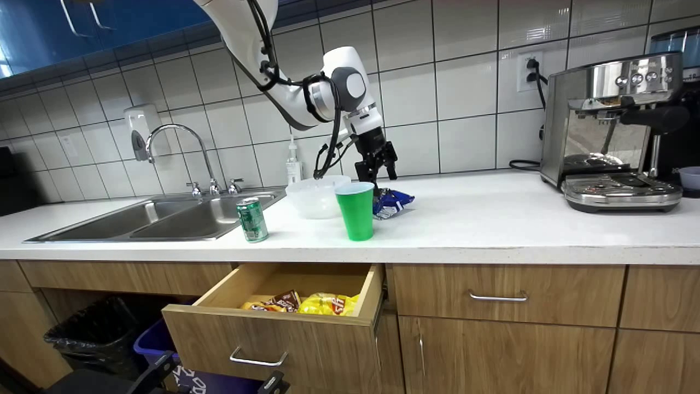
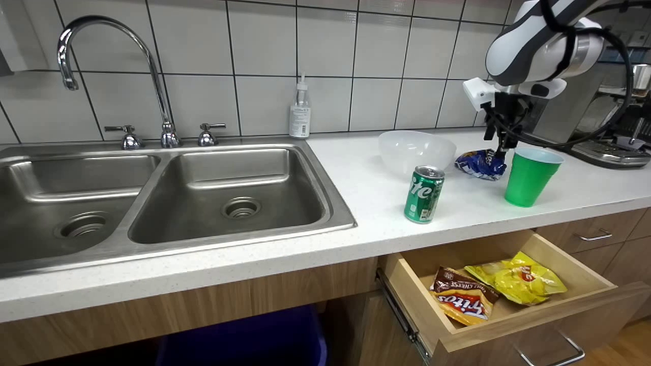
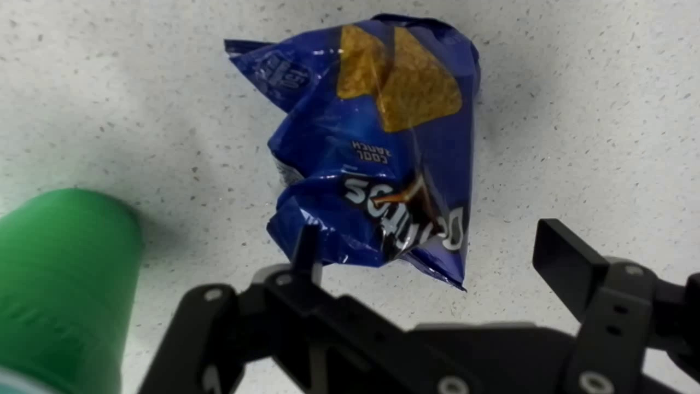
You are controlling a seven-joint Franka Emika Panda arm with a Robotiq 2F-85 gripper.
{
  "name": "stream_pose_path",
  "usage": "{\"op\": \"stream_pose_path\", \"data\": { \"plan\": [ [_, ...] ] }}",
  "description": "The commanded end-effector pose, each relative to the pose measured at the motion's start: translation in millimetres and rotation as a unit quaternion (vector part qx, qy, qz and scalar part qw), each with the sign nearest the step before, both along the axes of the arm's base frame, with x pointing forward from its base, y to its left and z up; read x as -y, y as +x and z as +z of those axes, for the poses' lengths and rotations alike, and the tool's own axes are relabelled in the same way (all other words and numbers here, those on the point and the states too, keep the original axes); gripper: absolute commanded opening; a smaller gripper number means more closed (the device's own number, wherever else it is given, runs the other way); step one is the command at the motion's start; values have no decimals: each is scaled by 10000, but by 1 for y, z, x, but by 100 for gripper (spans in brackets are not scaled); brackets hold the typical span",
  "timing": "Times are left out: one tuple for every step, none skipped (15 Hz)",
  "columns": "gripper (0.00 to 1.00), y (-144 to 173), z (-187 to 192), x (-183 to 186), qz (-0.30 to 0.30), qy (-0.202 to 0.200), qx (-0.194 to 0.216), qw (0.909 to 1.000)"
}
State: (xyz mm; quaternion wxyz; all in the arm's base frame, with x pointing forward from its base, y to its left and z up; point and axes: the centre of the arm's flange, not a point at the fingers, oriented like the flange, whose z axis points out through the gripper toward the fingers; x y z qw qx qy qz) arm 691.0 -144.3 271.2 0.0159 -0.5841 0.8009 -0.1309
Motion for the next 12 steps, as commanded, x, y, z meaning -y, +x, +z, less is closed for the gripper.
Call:
{"op": "stream_pose_path", "data": {
  "plan": [
    [100, 16, 4, 4, -32, -66, -11, 10000],
    [100, 18, 4, 4, -31, -65, -11, 10000],
    [100, 19, 3, 4, -29, -72, -5, 10000],
    [100, 20, 2, 3, -22, -81, -3, 10000],
    [100, 21, 1, 3, -11, -90, -3, 10000],
    [100, 22, 0, 3, -4, -101, -6, 9999],
    [100, 23, -1, 2, -2, -105, -6, 9999],
    [100, 24, -1, 2, 7, -107, -4, 9999],
    [100, 25, -1, 2, 20, -109, 4, 9999],
    [100, 26, -1, 1, 29, -110, 10, 9999],
    [100, 26, -2, 1, 34, -109, 10, 9999],
    [100, 25, -2, 1, 41, -108, 15, 9999]
  ]
}}
